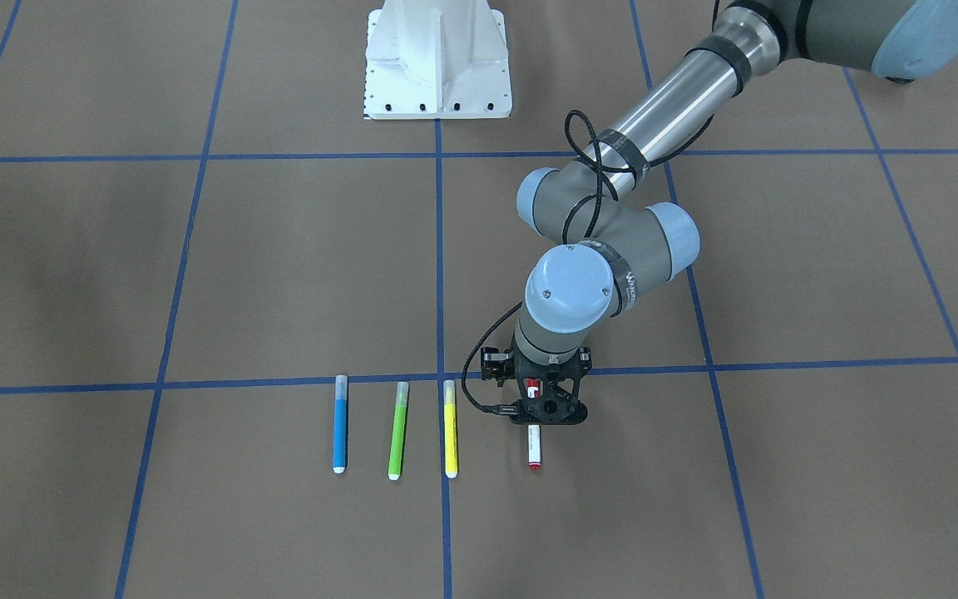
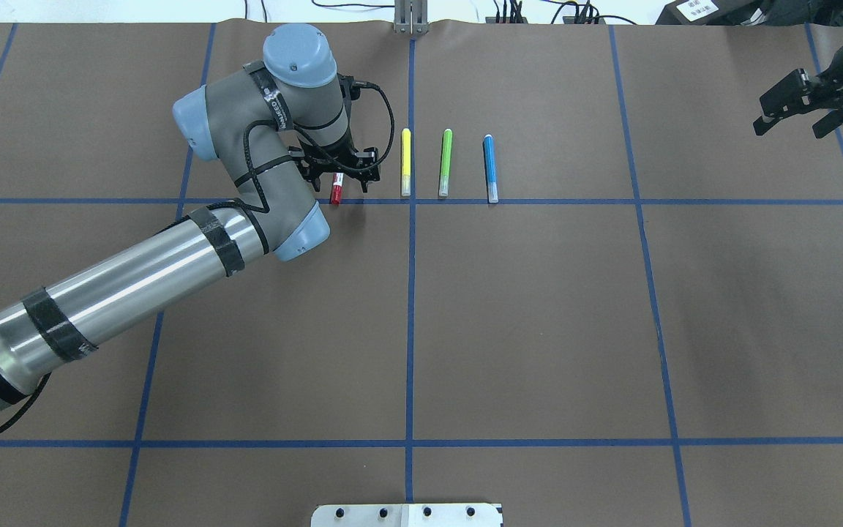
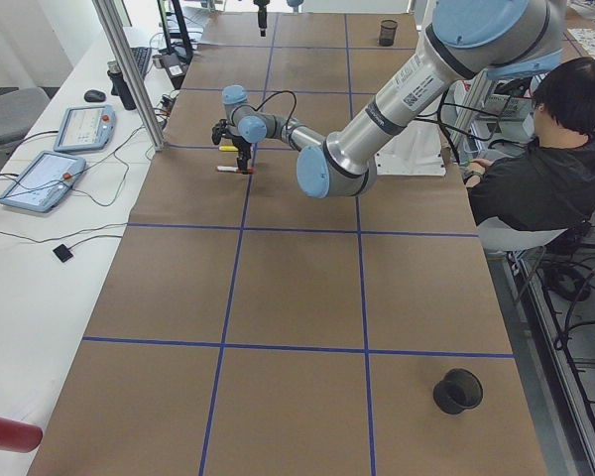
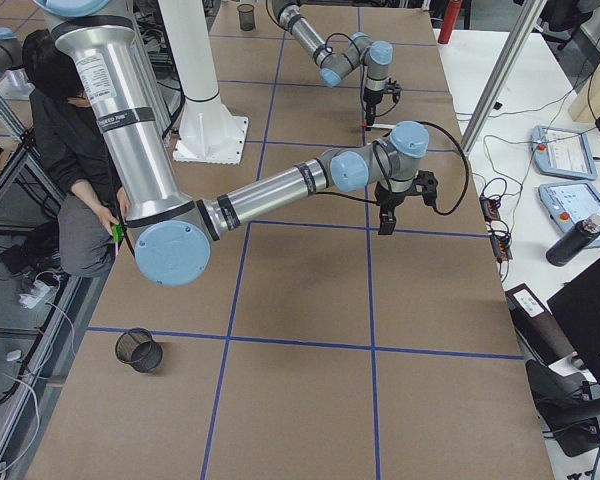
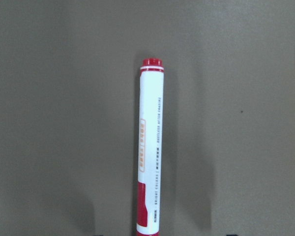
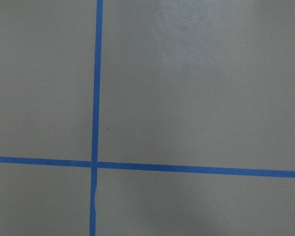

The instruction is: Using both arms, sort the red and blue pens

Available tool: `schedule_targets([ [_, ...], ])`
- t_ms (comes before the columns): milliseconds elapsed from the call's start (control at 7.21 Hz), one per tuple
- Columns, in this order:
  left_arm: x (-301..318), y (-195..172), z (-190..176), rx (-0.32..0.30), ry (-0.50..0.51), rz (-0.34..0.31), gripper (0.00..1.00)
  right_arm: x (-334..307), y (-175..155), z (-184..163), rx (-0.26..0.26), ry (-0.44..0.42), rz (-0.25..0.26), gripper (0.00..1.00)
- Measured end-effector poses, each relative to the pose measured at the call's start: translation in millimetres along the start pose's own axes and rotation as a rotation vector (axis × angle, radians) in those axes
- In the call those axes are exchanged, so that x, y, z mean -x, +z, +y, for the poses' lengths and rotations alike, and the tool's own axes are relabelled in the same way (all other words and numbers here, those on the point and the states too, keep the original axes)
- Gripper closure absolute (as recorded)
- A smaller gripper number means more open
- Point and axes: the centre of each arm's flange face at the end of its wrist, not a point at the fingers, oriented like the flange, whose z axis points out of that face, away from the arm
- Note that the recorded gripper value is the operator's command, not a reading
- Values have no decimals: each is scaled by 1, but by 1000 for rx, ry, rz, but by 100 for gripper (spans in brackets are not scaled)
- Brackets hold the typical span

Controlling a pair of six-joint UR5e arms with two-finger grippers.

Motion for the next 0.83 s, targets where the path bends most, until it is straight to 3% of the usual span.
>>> schedule_targets([
  [416, 0, 2, 2, 3, 0, -2, 43, -1, 0, 0, 1, 1, 1, 1],
  [832, 2, 4, 2, 4, -2, -4, 79, -1, 1, 0, 3, 1, 1, 1],
])
